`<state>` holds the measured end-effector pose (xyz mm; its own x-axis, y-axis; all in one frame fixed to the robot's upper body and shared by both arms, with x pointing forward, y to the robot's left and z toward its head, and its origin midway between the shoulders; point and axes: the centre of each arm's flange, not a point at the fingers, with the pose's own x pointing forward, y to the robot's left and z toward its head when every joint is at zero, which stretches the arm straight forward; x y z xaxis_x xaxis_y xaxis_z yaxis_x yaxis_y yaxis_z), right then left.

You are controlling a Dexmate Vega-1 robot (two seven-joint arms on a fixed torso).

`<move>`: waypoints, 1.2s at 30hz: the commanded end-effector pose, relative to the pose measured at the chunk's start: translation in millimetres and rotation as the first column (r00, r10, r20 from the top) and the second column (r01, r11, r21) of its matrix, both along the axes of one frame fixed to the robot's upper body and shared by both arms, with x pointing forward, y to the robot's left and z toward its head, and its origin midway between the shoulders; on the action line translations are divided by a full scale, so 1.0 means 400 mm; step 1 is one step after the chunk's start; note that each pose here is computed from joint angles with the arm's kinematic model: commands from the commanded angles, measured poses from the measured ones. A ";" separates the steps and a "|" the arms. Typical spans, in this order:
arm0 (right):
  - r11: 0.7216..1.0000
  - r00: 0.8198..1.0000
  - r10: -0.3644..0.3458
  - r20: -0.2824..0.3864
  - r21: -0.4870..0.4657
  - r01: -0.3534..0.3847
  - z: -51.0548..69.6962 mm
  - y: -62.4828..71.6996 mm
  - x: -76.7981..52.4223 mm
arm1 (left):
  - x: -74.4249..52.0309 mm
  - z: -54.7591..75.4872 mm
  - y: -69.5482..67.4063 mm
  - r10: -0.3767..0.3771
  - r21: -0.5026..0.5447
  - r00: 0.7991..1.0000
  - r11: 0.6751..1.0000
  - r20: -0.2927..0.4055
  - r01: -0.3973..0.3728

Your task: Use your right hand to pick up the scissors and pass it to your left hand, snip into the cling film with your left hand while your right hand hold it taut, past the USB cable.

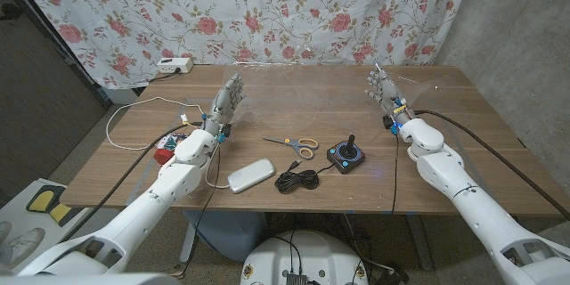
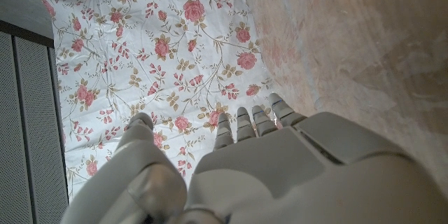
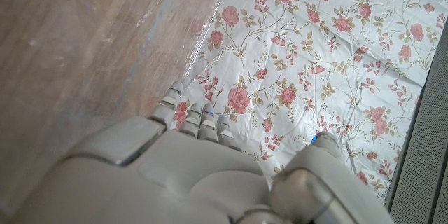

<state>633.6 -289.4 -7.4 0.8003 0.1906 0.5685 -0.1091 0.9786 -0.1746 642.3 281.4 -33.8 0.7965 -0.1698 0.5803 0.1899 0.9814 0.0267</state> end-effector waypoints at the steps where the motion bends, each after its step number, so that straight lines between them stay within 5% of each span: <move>1: 0.995 0.998 -0.054 0.026 -0.083 0.056 0.005 -0.001 -0.037 | -0.029 -0.005 -0.012 0.033 -0.014 0.999 0.999 0.020 -0.033; 10: 0.963 0.988 -0.129 0.087 -0.228 0.146 0.052 0.027 -0.090 | -0.017 0.008 -0.013 0.044 0.032 0.998 0.998 0.034 -0.045; 17: 0.950 0.983 -0.135 0.121 -0.266 0.163 0.042 0.050 -0.098 | -0.010 -0.022 -0.014 -0.055 -0.066 0.998 0.996 0.023 0.057; 25: 0.959 0.989 -0.099 0.112 -0.254 0.125 0.045 0.050 -0.098 | -0.007 -0.024 -0.007 -0.030 -0.049 0.999 0.998 0.035 0.031; 36: 0.905 0.969 -0.166 0.184 -0.363 0.224 0.068 0.070 -0.142 | -0.007 -0.016 0.003 -0.017 -0.017 1.000 1.000 0.023 0.018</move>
